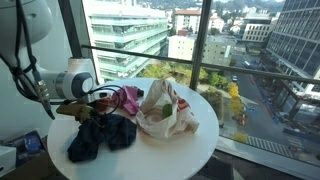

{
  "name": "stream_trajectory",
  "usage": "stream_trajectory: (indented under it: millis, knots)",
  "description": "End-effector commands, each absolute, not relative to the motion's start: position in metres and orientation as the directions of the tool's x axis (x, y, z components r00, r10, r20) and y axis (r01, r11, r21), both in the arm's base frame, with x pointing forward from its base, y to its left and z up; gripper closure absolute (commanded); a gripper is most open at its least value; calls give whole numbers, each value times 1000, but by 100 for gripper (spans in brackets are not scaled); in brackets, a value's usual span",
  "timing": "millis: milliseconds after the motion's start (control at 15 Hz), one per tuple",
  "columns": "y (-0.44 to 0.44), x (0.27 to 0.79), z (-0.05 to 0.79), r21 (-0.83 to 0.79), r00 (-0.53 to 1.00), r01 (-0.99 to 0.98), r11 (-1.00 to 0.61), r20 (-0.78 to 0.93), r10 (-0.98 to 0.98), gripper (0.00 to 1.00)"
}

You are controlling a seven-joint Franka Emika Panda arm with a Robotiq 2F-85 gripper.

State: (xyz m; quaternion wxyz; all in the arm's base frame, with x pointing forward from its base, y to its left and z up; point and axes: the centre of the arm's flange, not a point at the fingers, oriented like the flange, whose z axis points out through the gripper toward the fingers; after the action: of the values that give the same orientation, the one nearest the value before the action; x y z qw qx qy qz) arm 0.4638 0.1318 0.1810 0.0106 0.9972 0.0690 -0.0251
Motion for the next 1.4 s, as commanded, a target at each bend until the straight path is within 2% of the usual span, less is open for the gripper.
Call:
stream_trajectory:
  millis: [0,533,600,667,1067,1333]
  knots:
    - [126,462,168,30,991,113,-993,-70,111,0]
    - [123,450,123,20,986,147,-989,-85,145,0]
    - [123,449,121,23,985,151,-988,-86,149,25]
    - [123,448,120,26,983,157,-987,-98,154,25]
    - [124,444,130,34,981,153,-988,-124,148,72]
    - [115,447,147,41,983,135,-990,-134,128,98]
